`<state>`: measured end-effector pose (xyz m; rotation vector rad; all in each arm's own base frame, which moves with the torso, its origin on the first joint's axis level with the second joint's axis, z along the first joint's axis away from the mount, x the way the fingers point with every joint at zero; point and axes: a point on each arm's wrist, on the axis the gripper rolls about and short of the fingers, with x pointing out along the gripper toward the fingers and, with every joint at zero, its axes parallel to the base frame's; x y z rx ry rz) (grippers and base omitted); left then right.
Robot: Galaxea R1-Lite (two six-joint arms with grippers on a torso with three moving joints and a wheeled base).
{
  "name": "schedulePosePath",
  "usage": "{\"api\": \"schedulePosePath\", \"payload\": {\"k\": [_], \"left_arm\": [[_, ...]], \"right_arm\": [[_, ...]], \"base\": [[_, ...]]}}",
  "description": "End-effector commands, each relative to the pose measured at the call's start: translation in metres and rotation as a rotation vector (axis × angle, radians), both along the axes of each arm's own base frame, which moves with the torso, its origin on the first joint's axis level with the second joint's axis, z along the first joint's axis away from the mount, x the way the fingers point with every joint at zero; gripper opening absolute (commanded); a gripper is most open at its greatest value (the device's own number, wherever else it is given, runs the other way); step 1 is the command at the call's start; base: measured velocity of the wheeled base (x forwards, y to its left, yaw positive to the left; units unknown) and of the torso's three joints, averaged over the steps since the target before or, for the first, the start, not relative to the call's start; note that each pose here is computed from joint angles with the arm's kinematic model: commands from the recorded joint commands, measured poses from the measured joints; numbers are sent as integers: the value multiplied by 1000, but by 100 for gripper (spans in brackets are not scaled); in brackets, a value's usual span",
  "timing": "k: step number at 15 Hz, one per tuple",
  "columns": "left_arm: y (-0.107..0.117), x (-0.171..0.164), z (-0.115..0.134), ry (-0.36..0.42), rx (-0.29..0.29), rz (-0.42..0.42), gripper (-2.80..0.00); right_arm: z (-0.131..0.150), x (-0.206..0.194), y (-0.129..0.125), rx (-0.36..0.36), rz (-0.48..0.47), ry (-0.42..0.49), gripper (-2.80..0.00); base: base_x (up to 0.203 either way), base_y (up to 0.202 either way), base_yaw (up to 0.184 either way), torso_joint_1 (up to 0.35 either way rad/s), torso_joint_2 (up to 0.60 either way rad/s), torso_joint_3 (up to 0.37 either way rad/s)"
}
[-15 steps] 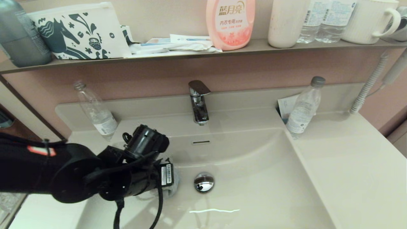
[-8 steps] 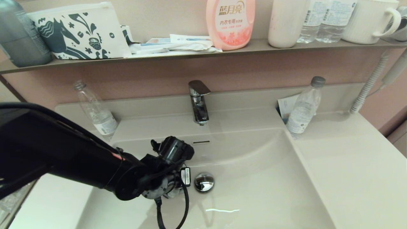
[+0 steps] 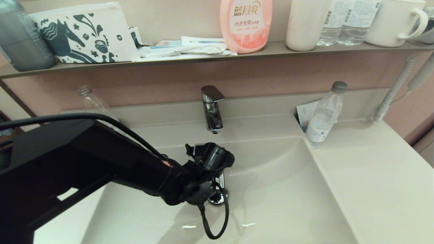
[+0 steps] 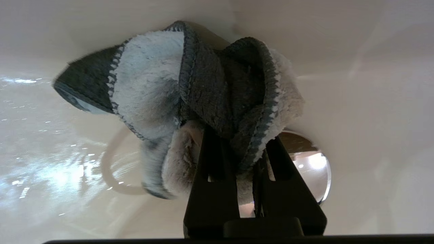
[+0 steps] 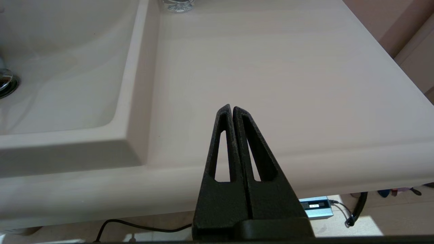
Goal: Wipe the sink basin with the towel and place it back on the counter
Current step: Wipe the sink
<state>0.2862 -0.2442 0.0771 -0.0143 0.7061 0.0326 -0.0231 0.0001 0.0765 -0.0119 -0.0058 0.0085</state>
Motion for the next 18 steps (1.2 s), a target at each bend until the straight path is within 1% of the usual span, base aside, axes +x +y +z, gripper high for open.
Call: {"api": "schedulePosePath", "payload": {"k": [1, 5, 6, 7, 9, 12, 16, 18], "left_arm": [[-15, -1, -15, 6, 26, -14, -280], [-32, -2, -6, -41, 12, -26, -280], [-39, -3, -4, -47, 16, -34, -280], [-44, -5, -5, -42, 25, -43, -280], [-55, -7, -6, -46, 19, -47, -280], [-67, -9, -6, -45, 27, -63, -280], [-91, -26, 10, -39, 8, -110, -280], [-92, -41, 25, -15, 3, -119, -280]], "right_arm": [[0, 0, 0, 0, 1, 1, -280], [0, 0, 0, 0, 1, 1, -280], [0, 0, 0, 0, 1, 1, -280], [0, 0, 0, 0, 1, 1, -280], [0, 0, 0, 0, 1, 1, -280], [0, 0, 0, 0, 1, 1, -280], [0, 0, 0, 0, 1, 1, -280], [0, 0, 0, 0, 1, 1, -280]], "base": [[0, 0, 0, 0, 0, 0], [0, 0, 0, 0, 0, 0], [0, 0, 0, 0, 0, 0], [0, 0, 0, 0, 0, 0], [0, 0, 0, 0, 0, 0], [0, 0, 0, 0, 0, 0], [0, 0, 0, 0, 0, 0], [0, 0, 0, 0, 0, 0]]}}
